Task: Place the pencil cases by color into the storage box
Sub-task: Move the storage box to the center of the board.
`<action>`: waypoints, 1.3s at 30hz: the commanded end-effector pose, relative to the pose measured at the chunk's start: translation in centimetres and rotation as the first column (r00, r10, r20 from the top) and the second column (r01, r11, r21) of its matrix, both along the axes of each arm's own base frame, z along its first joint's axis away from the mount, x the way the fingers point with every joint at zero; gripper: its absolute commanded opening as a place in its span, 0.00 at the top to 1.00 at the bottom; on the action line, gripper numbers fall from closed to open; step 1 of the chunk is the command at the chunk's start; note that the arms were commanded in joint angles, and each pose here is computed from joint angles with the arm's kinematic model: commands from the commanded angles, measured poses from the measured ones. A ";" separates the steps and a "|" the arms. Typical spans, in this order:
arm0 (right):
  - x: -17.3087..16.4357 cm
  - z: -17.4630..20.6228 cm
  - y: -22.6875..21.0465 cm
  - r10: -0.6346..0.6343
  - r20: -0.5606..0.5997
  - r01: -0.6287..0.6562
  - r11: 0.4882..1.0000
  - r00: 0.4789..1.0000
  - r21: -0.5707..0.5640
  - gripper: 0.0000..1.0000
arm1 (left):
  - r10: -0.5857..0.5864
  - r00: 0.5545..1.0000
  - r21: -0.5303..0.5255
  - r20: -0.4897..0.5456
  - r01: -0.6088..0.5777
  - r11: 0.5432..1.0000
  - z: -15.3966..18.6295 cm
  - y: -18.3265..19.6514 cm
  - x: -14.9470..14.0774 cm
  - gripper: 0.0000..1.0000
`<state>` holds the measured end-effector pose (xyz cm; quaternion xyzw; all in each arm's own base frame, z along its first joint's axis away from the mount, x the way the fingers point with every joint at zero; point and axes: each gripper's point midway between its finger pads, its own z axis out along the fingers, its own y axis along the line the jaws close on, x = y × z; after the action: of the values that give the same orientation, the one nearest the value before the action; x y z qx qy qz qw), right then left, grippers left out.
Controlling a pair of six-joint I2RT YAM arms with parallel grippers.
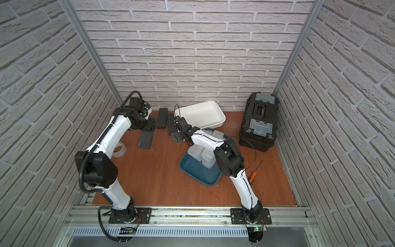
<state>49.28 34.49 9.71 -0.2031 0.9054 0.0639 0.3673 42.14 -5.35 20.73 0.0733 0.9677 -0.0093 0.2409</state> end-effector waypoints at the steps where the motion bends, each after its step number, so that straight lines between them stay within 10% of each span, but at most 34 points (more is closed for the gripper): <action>1: 1.9 3.1 0.3 -0.020 0.084 0.016 0.999 0.996 0.050 0.01 | 0.051 0.998 -0.010 0.032 -0.050 0.999 1.2 1.3 -0.7 0.29; 39: -8.4 0.2 10.2 0.456 -0.143 -0.415 0.876 0.878 0.246 0.03 | 0.110 0.980 -0.054 0.164 -0.103 0.993 7.1 3.2 -1.1 0.28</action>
<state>44.38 42.61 9.39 -0.3295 0.8690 0.2190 0.2973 41.04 -2.62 25.63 0.0219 0.9548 -0.0113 0.2961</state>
